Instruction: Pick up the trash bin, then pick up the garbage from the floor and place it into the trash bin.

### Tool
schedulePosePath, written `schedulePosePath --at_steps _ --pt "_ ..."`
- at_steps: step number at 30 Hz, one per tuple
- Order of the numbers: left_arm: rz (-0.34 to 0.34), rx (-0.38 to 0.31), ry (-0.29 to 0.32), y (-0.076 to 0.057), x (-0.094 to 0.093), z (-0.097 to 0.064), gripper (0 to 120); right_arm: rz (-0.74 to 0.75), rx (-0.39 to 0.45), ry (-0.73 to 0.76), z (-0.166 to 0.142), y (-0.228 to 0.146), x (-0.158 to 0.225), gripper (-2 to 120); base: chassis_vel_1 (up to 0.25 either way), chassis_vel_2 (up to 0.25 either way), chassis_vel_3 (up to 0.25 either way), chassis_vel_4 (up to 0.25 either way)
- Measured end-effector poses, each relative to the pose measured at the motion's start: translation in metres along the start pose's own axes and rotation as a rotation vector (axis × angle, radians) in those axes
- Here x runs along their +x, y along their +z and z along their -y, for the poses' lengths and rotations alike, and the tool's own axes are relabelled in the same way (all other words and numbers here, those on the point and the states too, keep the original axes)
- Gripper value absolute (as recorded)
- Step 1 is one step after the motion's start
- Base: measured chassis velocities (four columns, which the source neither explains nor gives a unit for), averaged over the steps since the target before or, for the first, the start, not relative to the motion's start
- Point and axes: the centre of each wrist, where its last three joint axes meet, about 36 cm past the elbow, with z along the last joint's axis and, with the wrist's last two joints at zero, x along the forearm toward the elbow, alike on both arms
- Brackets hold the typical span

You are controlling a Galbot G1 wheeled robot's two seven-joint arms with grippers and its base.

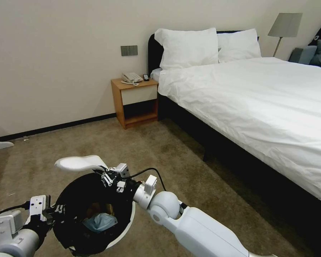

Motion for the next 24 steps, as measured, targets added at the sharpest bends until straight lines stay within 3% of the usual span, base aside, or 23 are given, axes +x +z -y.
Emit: schedulePosePath --at_steps 8,24 --pt "0.0 0.002 0.001 0.0 0.0 0.0 3 0.004 -0.004 -0.004 -0.003 0.001 0.001 1 0.0 0.0 0.0 0.0" --pt "-0.006 -0.001 0.003 0.002 0.0 0.001 3 0.117 0.033 -0.024 0.003 -0.047 -0.014 1 0.0 0.0 0.0 0.0"
